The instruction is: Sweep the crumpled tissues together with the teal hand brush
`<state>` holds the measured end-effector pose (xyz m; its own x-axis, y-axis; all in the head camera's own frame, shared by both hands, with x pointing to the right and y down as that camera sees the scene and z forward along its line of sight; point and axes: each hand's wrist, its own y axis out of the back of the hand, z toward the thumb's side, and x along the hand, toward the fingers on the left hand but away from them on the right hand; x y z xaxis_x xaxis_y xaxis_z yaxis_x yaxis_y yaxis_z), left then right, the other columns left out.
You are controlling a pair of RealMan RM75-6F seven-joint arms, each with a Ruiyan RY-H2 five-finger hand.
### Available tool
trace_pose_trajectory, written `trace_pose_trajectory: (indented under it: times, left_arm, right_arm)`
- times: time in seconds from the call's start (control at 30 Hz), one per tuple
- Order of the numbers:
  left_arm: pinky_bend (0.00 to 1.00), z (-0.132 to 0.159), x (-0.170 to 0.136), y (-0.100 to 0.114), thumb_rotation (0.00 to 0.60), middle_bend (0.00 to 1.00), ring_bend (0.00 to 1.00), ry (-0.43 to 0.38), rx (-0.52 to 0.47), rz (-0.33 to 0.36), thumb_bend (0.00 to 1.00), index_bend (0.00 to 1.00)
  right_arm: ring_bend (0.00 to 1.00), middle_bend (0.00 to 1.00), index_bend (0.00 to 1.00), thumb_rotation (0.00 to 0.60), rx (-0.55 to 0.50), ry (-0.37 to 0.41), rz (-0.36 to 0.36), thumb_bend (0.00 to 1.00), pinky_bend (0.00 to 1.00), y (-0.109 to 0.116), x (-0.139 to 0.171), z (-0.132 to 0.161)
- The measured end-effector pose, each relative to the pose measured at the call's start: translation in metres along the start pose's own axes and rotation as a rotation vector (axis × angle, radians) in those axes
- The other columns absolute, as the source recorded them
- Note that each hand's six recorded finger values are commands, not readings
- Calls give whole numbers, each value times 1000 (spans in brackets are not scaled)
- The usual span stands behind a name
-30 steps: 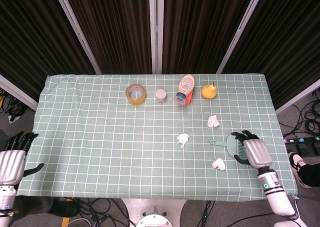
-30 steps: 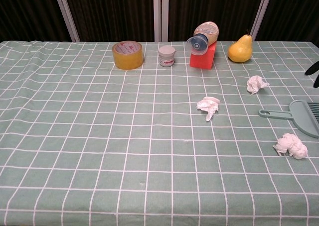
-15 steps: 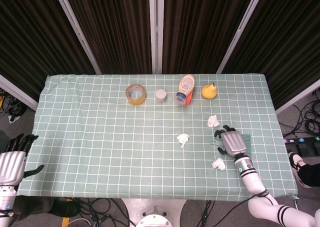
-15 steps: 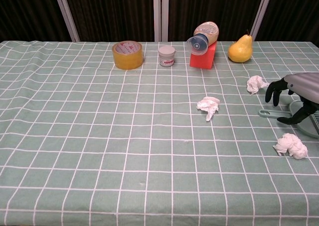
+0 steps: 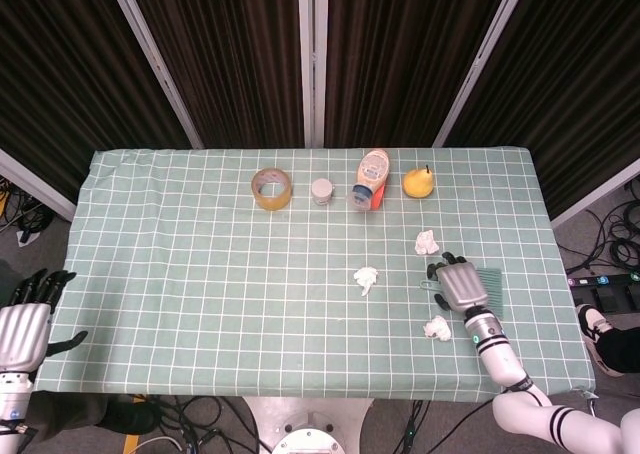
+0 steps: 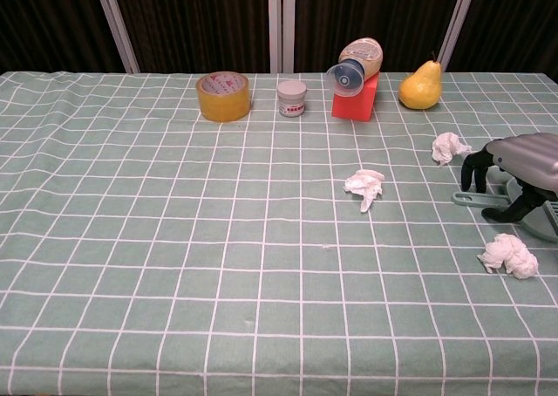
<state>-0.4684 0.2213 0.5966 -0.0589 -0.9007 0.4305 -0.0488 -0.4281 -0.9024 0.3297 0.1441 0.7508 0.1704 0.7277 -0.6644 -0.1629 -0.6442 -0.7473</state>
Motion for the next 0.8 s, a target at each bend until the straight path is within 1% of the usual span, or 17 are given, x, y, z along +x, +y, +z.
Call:
trace_pose_trajectory:
  times: [0.17,0.3,0.5,0.63,0.8]
  left_arm:
    - [134,0,0,-1,600,141,74,1,-2,-3,19,156]
    - [134,-1,-1,-2,600,141,74,6,-4,-7,19,156]
    - [134,-2,-2,-3,600,141,74,9,-5,-8,19,156]
    - [134,-3,-3,-2,600,142,74,12,-6,-8,19,156]
    - [134,-2,-4,-1,600,142,74,13,-3,-6,19,156]
  right_arm:
    - [152,451,401,600,32,6,10,234,271,0,-1,1]
    - [159,460,407,600,64,14,22,260,271,-1,-2,4]
    - [200,520,474,600,112,28,30,334,271,-1,-2,8]
    - [212,540,504,600,117,29,0,353,271,7,0,5]
    - [215,553,518,600,65,27,-71,361,272,31,8,-6]
